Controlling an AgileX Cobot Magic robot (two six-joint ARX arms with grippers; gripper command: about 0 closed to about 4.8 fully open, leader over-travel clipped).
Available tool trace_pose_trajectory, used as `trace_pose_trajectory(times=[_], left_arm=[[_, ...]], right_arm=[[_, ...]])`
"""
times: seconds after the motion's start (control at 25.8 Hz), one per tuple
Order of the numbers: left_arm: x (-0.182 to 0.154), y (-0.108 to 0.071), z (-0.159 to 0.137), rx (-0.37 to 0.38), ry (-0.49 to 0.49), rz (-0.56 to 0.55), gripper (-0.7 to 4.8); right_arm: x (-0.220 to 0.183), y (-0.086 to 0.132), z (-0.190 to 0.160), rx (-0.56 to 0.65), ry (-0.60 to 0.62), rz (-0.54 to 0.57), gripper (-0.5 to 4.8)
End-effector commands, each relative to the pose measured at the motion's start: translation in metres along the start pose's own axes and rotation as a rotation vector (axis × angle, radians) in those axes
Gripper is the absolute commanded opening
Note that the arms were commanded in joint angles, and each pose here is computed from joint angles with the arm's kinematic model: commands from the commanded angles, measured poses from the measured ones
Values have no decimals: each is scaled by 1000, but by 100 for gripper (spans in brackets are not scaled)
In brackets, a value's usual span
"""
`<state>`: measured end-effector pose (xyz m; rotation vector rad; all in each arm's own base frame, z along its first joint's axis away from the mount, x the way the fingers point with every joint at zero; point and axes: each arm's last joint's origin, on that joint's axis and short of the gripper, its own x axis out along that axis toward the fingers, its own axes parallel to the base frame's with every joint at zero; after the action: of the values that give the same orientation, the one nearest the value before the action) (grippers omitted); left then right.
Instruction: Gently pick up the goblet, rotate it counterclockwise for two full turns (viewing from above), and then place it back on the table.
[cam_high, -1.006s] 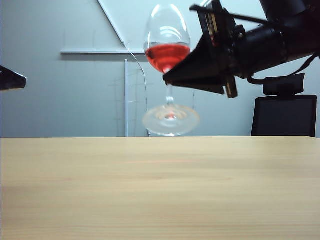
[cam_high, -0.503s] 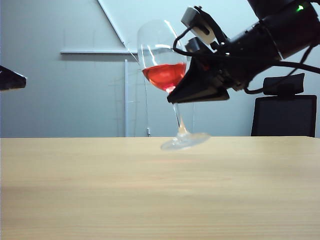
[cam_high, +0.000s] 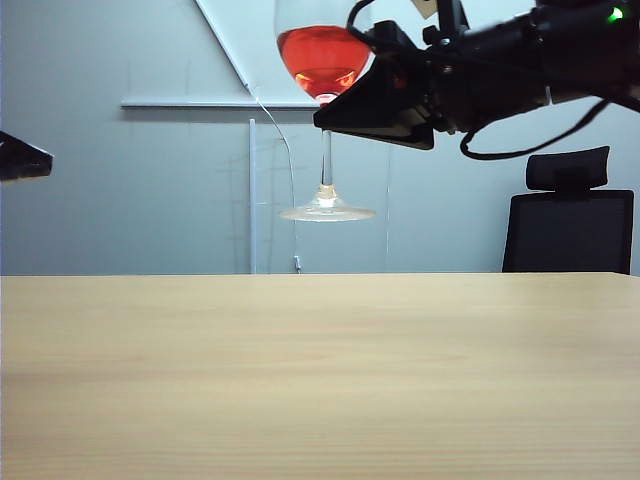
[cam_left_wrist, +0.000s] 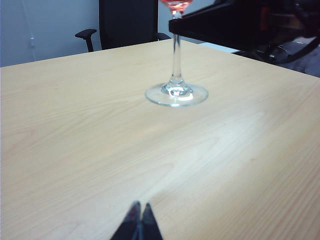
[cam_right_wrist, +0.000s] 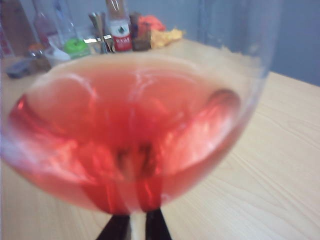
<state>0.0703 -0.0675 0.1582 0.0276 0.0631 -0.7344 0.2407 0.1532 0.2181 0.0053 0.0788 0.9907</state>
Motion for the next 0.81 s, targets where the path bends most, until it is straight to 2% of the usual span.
trace_pose_trajectory(times=[0.04, 0.15, 0.81], left_arm=[[0, 0, 2, 0, -11, -2, -5], [0, 0, 2, 0, -11, -2, -5], [0, 0, 2, 0, -11, -2, -5]], right_arm=[[-4, 3, 5, -34, -89, 31, -5], [-7, 5, -4, -44, -109, 32, -5], [10, -3, -46, -43, -58, 76, -5]])
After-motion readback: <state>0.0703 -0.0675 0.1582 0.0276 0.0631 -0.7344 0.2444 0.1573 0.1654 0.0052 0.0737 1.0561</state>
